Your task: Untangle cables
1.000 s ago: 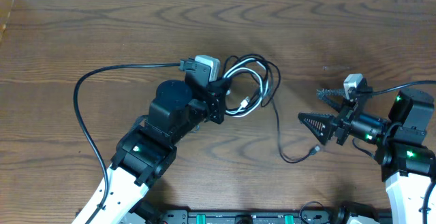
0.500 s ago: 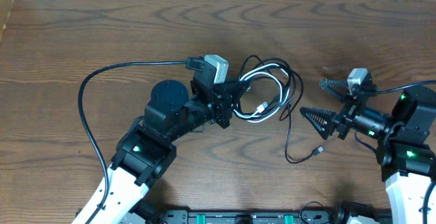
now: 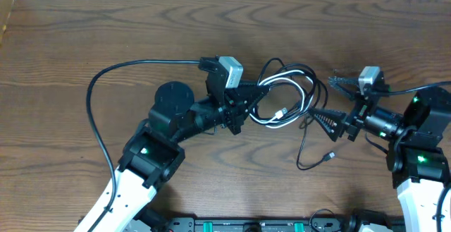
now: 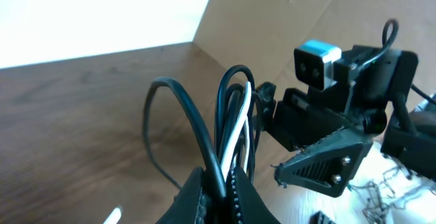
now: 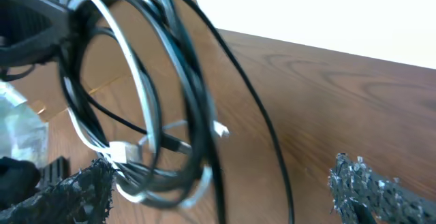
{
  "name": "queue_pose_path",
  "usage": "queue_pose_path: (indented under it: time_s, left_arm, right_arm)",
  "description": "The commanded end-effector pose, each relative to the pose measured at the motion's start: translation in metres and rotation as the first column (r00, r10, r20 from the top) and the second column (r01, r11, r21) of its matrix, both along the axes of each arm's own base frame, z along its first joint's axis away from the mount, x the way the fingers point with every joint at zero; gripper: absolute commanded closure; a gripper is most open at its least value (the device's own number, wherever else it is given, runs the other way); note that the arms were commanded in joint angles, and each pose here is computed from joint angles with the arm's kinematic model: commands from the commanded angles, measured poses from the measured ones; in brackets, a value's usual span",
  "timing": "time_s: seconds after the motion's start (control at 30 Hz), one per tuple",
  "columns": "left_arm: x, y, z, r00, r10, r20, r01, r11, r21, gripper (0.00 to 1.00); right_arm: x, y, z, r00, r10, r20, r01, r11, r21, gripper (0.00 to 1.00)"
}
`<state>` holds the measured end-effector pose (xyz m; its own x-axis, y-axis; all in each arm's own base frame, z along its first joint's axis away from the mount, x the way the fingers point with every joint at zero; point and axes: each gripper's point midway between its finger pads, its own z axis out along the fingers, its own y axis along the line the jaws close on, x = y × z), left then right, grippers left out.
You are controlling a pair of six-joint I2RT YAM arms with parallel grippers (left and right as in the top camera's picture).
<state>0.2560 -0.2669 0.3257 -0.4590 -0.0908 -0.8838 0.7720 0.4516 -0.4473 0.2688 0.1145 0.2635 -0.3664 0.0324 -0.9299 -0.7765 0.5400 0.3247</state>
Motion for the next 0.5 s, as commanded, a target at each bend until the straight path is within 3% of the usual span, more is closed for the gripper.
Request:
queue_pose_path:
  time_s: [0.0,0.47]
  left_arm:
    - [-0.008,-0.009,0.001,0.997,-0.075,-0.003,0.075,0.997,-0.020,0.93]
    - [-0.014,-0.021,0.007,0.992,-0.119,0.030,0.120,0.992,-0.039,0.93]
  right_arm:
    - [-0.004,0.012,0.009,0.998,0.052,0.027,-0.052,0.999,0.006,0.01]
    - [-0.002,0.021,0.015,0.999,0.049,-0.017,-0.048,0.998,0.044,0.05]
